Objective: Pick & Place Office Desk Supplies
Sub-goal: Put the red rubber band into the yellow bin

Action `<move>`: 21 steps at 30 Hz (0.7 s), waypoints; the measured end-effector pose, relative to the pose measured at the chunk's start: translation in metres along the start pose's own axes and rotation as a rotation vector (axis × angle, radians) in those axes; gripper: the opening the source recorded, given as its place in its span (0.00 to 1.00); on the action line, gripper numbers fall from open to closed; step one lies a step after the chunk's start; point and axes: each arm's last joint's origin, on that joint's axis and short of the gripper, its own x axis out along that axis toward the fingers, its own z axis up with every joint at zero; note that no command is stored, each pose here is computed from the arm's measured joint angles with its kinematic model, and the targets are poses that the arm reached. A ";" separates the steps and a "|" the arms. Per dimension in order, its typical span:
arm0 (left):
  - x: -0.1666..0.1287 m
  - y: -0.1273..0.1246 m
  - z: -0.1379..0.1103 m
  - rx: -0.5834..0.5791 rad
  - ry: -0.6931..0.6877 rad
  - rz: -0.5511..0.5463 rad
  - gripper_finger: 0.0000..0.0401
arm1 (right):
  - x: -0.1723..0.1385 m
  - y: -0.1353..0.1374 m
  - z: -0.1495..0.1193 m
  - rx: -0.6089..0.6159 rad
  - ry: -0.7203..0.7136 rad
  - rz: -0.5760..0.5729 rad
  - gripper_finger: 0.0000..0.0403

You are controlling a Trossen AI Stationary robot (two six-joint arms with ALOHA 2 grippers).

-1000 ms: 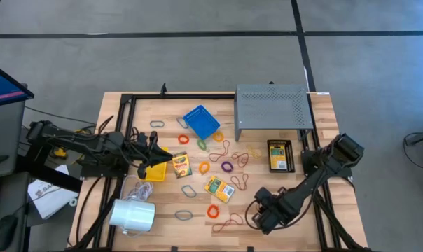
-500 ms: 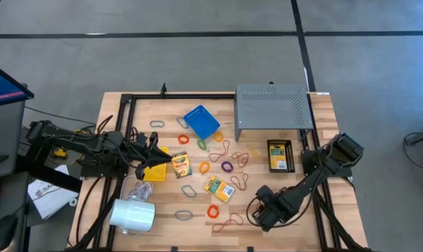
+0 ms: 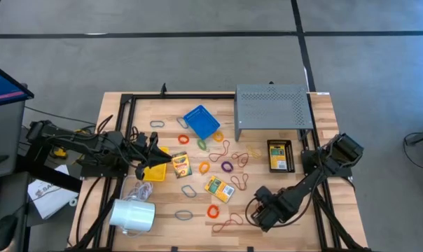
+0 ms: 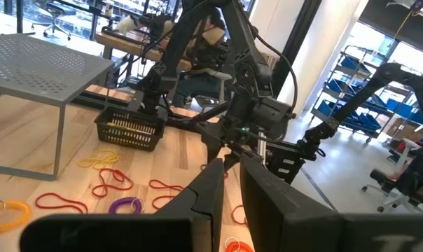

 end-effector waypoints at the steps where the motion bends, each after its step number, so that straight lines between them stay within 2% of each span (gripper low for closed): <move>1: 0.000 0.000 0.000 0.000 0.000 0.000 0.11 | 0.002 0.001 0.000 0.000 0.000 0.003 0.42; 7: 0.000 0.000 0.000 0.000 -0.002 0.000 0.11 | 0.016 0.005 -0.003 -0.016 0.014 -0.023 0.38; 14: 0.000 0.000 0.000 0.001 -0.004 -0.001 0.11 | 0.016 0.003 -0.002 -0.009 0.009 -0.054 0.33; 21: 0.000 0.000 0.000 0.002 -0.002 0.000 0.11 | 0.017 0.002 0.000 -0.005 0.004 -0.064 0.16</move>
